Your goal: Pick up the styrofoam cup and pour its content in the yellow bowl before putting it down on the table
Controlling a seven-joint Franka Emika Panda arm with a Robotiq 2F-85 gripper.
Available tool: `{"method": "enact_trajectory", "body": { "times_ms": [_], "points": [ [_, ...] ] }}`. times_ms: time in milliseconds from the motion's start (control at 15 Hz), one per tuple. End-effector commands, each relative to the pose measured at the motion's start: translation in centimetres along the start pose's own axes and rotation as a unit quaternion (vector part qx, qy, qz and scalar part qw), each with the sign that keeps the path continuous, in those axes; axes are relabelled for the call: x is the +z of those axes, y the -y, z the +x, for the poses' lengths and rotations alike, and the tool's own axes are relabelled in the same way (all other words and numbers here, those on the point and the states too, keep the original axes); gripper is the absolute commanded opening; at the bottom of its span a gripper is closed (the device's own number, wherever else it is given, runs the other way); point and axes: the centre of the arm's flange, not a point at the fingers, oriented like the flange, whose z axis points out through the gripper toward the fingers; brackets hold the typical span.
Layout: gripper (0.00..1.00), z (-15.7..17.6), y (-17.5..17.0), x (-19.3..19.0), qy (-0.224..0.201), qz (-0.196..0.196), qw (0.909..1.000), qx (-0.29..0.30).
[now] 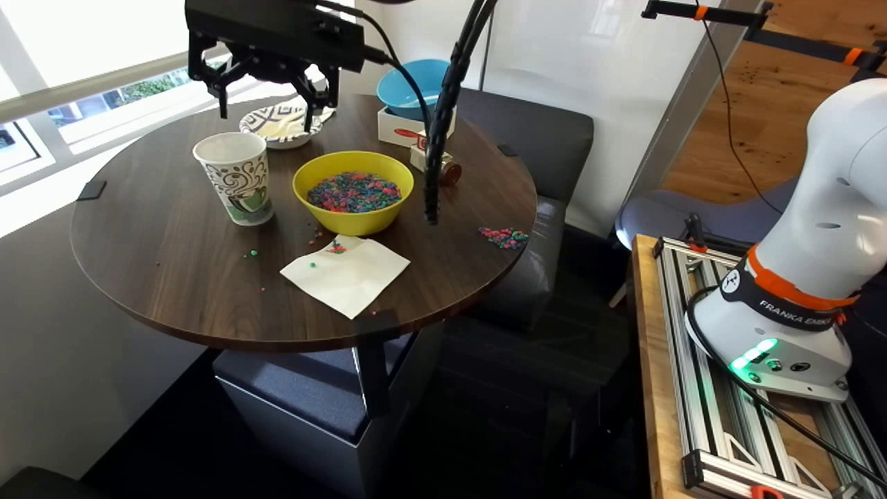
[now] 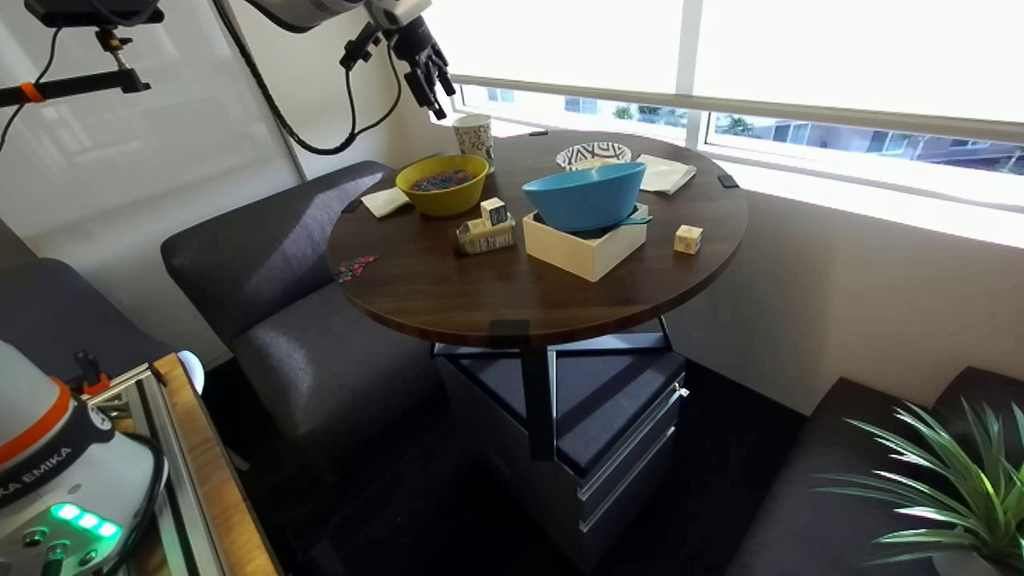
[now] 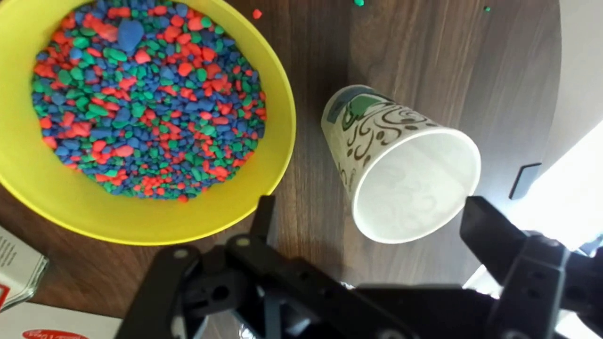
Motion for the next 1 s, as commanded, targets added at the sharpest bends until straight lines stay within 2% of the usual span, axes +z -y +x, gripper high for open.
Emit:
{"method": "enact_trajectory", "body": {
  "times_ms": [0,200,267,333,400,467,733,800,933],
  "points": [
    [0.88,0.1,1.1,3.4,0.012,0.0,0.9997,0.022],
    [0.74,0.4,1.1,4.8,0.018,-0.006,0.9992,0.034],
    [0.64,0.5,1.1,5.2,0.021,-0.006,0.999,0.039],
    [0.67,0.5,1.2,5.4,0.023,-0.006,0.9988,0.042],
    [0.48,0.5,1.3,5.7,0.025,-0.006,0.9987,0.045],
    [0.52,0.5,1.4,5.9,0.026,-0.006,0.9985,0.047],
    [0.16,0.4,1.9,6.3,0.028,-0.008,0.9982,0.052],
    [0.09,0.4,1.9,6.3,0.026,-0.009,0.9982,0.053],
    [0.02,0.5,1.8,5.7,0.024,-0.011,0.9982,0.053]
  ]
}}
